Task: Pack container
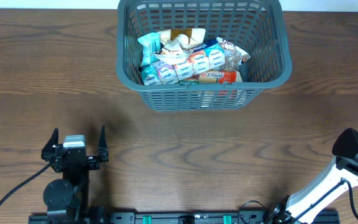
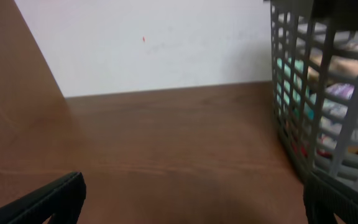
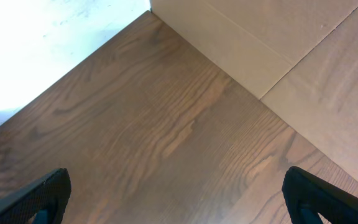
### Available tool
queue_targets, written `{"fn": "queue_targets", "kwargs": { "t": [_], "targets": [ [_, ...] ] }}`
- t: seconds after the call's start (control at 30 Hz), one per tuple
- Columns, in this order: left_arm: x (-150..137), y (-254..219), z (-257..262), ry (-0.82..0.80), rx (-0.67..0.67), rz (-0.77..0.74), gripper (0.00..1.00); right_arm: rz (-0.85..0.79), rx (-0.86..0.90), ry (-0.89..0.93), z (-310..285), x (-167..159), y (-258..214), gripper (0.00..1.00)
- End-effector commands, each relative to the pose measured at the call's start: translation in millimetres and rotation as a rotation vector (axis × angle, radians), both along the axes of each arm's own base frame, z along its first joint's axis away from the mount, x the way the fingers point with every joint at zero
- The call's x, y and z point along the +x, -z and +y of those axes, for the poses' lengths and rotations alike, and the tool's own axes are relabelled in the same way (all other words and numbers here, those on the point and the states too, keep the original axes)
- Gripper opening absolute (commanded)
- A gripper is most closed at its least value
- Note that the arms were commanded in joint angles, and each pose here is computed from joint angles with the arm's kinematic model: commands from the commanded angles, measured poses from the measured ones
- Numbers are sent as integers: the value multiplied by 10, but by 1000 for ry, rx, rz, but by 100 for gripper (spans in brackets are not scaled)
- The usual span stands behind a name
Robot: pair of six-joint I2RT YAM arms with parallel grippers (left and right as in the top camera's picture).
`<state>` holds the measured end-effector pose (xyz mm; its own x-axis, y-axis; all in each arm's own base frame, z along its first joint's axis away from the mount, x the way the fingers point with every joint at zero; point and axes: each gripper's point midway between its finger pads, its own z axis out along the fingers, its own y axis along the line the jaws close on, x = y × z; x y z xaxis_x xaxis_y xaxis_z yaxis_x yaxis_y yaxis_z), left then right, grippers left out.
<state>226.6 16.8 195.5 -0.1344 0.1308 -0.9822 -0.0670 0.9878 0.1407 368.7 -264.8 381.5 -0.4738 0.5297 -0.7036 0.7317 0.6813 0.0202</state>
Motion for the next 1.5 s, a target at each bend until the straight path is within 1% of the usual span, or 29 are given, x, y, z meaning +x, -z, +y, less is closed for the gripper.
{"fn": "queue_targets", "kwargs": {
  "t": [0.0,0.17,0.43,1.47],
  "targets": [
    [31,163,-3,1,-26,21,99,-5,3,20,-41,-34,-4,99],
    [94,363,-2,-8,-96,28,99,-5,3,20,-41,-34,-4,99],
    [115,611,-1,-12,-108,75,99,-5,3,20,-41,-34,-4,99],
    [115,608,2,-14,-108,74,99,-5,3,20,-41,-34,-4,99]
  ]
}}
